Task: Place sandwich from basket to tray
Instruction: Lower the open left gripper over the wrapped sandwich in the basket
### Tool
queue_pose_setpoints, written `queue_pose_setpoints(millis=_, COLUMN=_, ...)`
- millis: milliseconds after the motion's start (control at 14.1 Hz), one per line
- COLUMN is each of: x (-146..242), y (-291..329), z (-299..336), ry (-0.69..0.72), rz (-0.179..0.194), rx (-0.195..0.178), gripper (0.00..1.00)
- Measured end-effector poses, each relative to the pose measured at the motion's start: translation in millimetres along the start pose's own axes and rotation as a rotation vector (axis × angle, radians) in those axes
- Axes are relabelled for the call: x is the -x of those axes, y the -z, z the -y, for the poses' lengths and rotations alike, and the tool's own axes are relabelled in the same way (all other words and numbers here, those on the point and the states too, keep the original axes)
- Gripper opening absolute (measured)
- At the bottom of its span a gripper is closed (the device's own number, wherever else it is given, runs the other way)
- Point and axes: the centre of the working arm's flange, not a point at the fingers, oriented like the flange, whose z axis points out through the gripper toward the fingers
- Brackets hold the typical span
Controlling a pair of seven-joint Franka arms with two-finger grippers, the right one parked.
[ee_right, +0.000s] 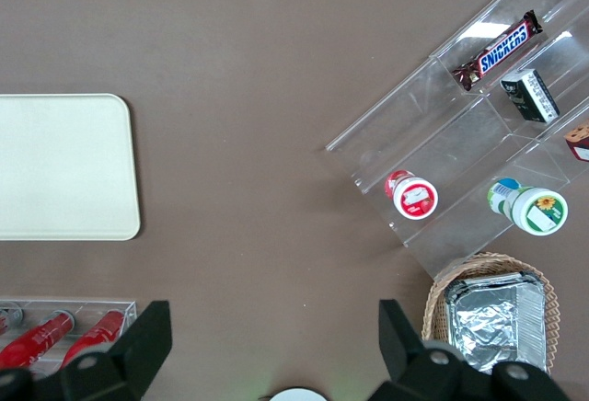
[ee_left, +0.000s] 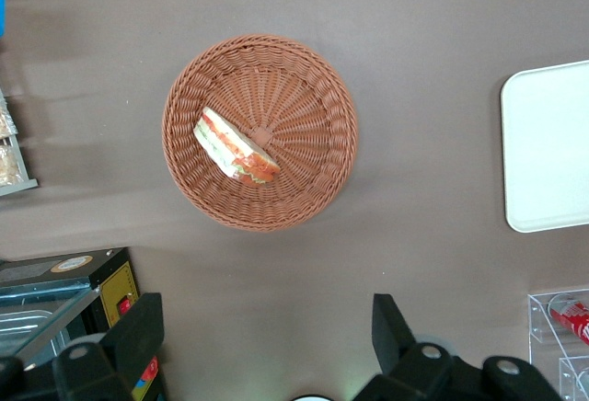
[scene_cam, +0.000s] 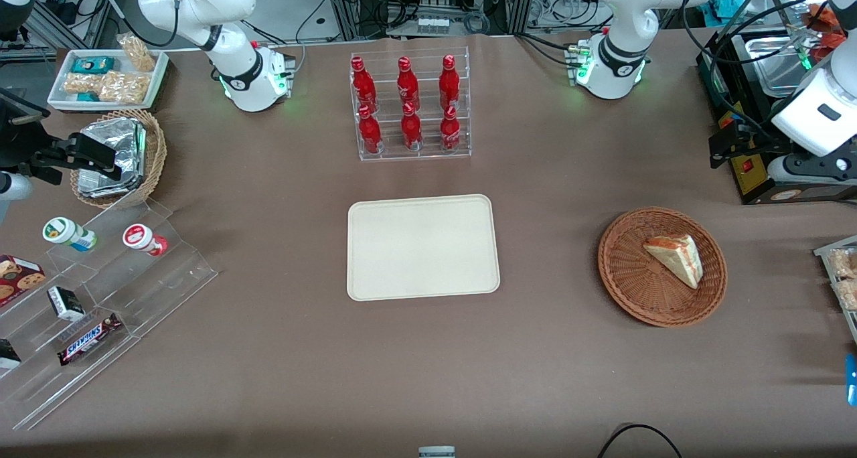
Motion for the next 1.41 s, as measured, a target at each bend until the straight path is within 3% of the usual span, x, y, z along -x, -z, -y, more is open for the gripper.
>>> queue_pose_setpoints(millis=141, x=-1, y=-11, z=0, ry=0.0, rz=0.023, rx=0.001, gripper=1.0)
queue_pose_setpoints(millis=354, x=-8, y=-56, z=11, ry=0.024, rz=0.096, rx=0.006, gripper=1.0)
queue_pose_setpoints(millis=495, x=-17, y=-99, z=30, ry=0.056, rz=0.099, rx=0.01, gripper=1.0)
queue_pose_setpoints(millis=707, x=-22, y=-163, z=53, ry=0.097, rz=0.052, rx=0.012, gripper=1.0)
queue_pose_setpoints(millis=990, x=-13, y=-230, z=78, ry=0.157, rz=-0.039, rx=0.013, gripper=1.0)
queue_pose_setpoints(millis=1131, x=-8, y=-256, z=89, ry=0.291, rz=-0.061, rx=0.022, gripper=1.0)
queue_pose_setpoints(millis=1414, x=-21, y=-291, z=85, ry=0.691, rz=-0.092, rx=0.045, gripper=1.0)
